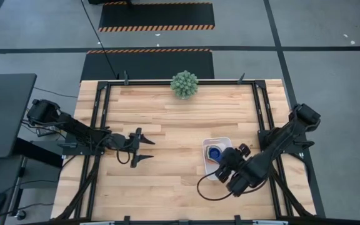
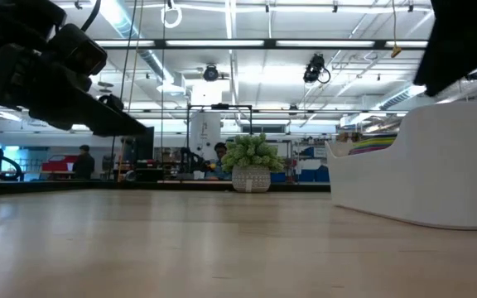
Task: Nest measuring cups in basket
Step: Return to Home Position
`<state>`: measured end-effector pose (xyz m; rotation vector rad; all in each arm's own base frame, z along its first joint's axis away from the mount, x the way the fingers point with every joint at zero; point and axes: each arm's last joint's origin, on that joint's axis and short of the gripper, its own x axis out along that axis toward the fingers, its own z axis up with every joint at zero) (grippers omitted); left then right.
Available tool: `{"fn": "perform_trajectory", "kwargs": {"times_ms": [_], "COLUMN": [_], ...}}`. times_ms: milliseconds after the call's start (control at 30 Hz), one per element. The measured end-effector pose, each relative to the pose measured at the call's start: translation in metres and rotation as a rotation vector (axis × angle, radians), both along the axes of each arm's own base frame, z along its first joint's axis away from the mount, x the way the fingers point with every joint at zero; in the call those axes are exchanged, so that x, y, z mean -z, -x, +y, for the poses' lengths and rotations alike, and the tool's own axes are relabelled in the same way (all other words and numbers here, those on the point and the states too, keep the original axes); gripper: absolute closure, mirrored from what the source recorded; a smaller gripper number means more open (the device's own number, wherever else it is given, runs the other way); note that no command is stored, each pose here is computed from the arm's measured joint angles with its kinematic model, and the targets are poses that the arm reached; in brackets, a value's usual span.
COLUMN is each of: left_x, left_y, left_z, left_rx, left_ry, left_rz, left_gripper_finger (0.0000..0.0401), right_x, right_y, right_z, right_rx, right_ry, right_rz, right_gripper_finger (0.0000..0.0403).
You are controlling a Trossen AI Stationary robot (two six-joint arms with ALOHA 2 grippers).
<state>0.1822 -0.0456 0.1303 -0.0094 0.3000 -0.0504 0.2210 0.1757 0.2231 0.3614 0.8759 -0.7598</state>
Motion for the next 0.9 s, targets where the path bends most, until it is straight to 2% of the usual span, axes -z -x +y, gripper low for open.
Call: {"fn": "perform_trajectory", "kwargs": {"times_ms": [267,567,900], "left_x": [-0.009,-0.030,-0.044], "left_y": [0.001,0.014,0.023], "left_z": [0.000,0.004,0.007], "left_rx": [0.006,0.004,-0.006], "left_ry": [0.001,0.011,0.033], "left_rz": [-0.062,-0.131,-0.195], "left_gripper_finger": [0.0112,0.0137,0.0175], "right_x": [-0.027,-0.004,-0.002], "right_y": [0.010,0.028,0.037], "right_z": [-0.014,-0.042,-0.076], "right_rx": [-0.088,-0.158,-0.273], "right_ry": [0.056,0.006,0.084], "right_rz": [-0.102,-0.236,-0.419], "right_gripper_finger": [0.0188,0.0188,0.0189]}}
